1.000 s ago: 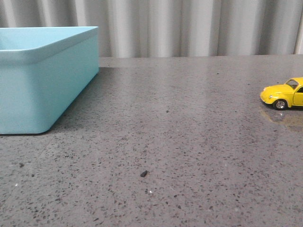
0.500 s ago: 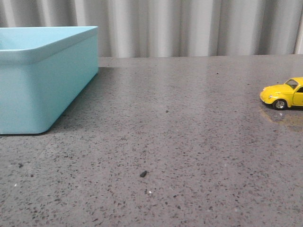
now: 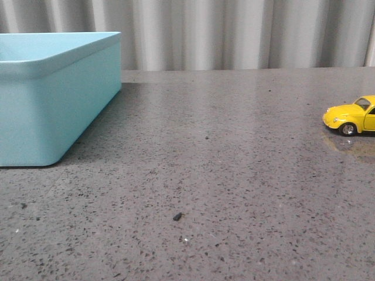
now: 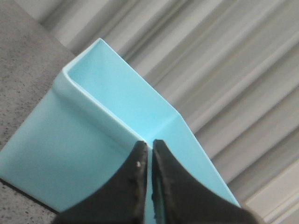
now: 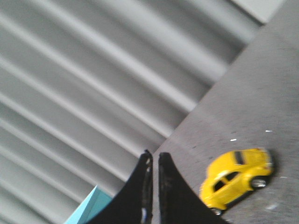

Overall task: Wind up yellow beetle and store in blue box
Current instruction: 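Move the right gripper over the yellow beetle car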

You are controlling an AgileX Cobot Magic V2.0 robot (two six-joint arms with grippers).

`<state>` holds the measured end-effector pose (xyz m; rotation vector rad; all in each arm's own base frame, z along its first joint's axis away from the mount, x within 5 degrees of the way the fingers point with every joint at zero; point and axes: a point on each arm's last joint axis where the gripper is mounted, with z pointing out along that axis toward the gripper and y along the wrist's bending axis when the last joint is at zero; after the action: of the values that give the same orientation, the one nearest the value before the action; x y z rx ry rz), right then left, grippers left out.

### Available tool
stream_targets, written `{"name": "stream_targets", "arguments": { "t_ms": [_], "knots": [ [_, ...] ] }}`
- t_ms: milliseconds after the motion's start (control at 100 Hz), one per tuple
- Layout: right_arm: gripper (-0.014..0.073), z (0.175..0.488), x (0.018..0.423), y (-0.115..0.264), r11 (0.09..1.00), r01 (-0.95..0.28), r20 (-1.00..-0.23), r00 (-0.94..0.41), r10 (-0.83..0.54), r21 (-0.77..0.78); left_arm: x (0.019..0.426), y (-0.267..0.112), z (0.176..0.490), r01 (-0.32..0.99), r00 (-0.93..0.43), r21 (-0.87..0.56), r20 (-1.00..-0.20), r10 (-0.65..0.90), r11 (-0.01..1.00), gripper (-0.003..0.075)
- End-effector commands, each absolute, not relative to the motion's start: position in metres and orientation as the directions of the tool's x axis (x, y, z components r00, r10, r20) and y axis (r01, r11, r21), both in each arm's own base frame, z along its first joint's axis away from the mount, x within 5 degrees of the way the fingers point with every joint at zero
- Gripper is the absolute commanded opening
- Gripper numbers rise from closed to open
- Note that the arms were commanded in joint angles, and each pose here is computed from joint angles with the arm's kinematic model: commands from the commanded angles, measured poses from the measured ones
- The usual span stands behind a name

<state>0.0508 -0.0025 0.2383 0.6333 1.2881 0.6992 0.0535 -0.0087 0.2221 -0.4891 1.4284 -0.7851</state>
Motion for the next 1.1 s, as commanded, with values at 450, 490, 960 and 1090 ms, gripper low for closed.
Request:
{"name": "stream_targets", "arguments": {
  "t_ms": [450, 490, 960, 1090],
  "knots": [
    [0.0022, 0.392, 0.148, 0.019, 0.935, -0.323, -0.862, -0.421, -0.283, -0.149, 0.079, -0.036, 0.315, 0.366, -0.226, -0.254, -0.957, -0.179, 0.895, 0.0024],
    [0.0072, 0.402, 0.154, 0.017, 0.926, -0.329, -0.844, -0.429, -0.323, -0.186, 0.081, -0.039, 0.314, 0.384, -0.242, -0.247, -0.957, -0.161, 0.89, 0.0061],
    [0.0076, 0.41, 0.22, 0.039, 0.883, -0.406, -0.535, -0.704, -0.467, -0.235, 0.095, -0.05, 0.314, 0.423, -0.289, -0.251, -0.948, -0.133, 0.87, 0.0262],
    [-0.0063, 0.403, 0.245, 0.042, 0.948, -0.285, -0.514, -0.798, -0.315, -0.138, 0.095, -0.05, 0.314, 0.423, -0.291, -0.251, -0.948, -0.132, 0.87, 0.0262]
  ]
}}
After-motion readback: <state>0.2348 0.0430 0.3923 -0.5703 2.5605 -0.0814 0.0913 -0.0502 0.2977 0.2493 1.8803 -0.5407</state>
